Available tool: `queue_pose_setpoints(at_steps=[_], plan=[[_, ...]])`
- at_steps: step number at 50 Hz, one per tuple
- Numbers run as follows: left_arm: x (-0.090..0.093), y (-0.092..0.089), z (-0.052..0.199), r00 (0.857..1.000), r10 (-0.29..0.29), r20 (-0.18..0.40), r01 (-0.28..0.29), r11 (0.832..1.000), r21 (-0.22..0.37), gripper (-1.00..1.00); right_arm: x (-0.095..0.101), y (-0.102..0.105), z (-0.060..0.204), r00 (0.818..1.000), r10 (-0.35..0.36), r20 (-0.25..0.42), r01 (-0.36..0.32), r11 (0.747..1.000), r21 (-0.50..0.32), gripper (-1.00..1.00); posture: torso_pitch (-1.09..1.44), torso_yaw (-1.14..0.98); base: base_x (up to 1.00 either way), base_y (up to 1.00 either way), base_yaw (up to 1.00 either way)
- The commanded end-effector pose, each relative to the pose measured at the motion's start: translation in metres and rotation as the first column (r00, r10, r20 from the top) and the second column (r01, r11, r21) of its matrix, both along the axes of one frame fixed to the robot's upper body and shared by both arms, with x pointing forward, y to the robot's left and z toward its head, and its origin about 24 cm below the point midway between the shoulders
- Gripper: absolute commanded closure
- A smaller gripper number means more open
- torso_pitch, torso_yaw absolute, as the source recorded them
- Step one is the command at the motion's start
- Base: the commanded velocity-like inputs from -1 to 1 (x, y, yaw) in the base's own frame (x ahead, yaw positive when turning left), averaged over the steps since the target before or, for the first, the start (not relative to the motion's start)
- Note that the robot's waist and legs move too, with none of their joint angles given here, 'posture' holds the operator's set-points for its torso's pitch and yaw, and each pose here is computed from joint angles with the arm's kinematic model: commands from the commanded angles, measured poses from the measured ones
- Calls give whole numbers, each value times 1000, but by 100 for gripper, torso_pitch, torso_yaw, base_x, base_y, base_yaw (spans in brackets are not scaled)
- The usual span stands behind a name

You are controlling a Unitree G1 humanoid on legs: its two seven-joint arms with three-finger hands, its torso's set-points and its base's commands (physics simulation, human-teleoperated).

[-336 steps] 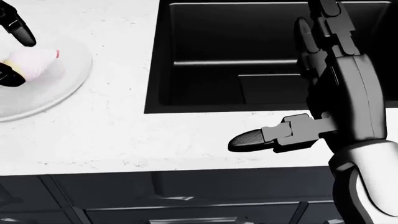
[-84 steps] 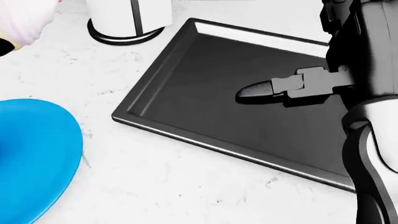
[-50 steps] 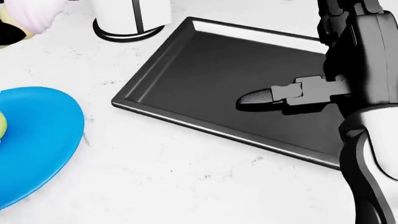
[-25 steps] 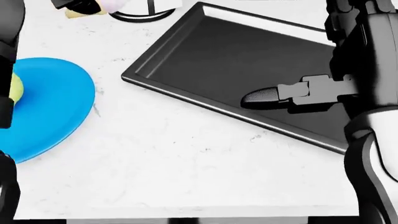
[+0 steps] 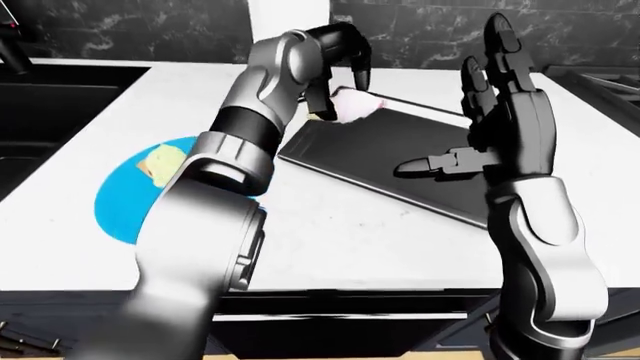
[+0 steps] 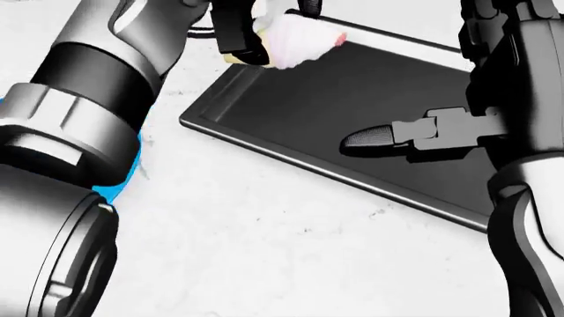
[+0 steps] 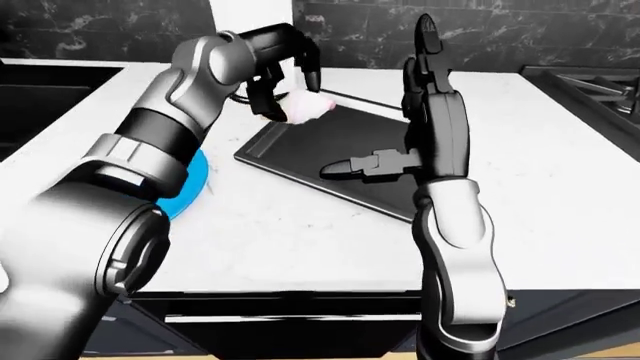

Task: Move the dessert items from the plate to the tray.

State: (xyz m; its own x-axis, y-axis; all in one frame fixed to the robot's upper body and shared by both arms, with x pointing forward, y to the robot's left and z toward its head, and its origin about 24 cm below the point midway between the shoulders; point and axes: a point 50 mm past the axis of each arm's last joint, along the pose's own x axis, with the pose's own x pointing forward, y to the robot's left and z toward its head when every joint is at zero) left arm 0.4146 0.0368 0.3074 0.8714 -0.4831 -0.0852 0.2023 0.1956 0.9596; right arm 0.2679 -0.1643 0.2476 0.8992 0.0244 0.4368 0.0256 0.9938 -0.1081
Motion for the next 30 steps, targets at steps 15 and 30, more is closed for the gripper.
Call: queue_pose_setpoints(at_steps=[15, 30], plan=[[-8, -37, -13, 996, -82, 28, 83, 996, -17, 100, -10, -1, 13, 997, -5, 83, 5, 1000, -2, -100, 0, 0, 0, 0, 0], [-10, -43, -24, 995, -101, 2, 101, 994, 36, 20, -12, -2, 11, 997, -6, 82, 6, 1000, 2, -100, 0, 0, 0, 0, 0]])
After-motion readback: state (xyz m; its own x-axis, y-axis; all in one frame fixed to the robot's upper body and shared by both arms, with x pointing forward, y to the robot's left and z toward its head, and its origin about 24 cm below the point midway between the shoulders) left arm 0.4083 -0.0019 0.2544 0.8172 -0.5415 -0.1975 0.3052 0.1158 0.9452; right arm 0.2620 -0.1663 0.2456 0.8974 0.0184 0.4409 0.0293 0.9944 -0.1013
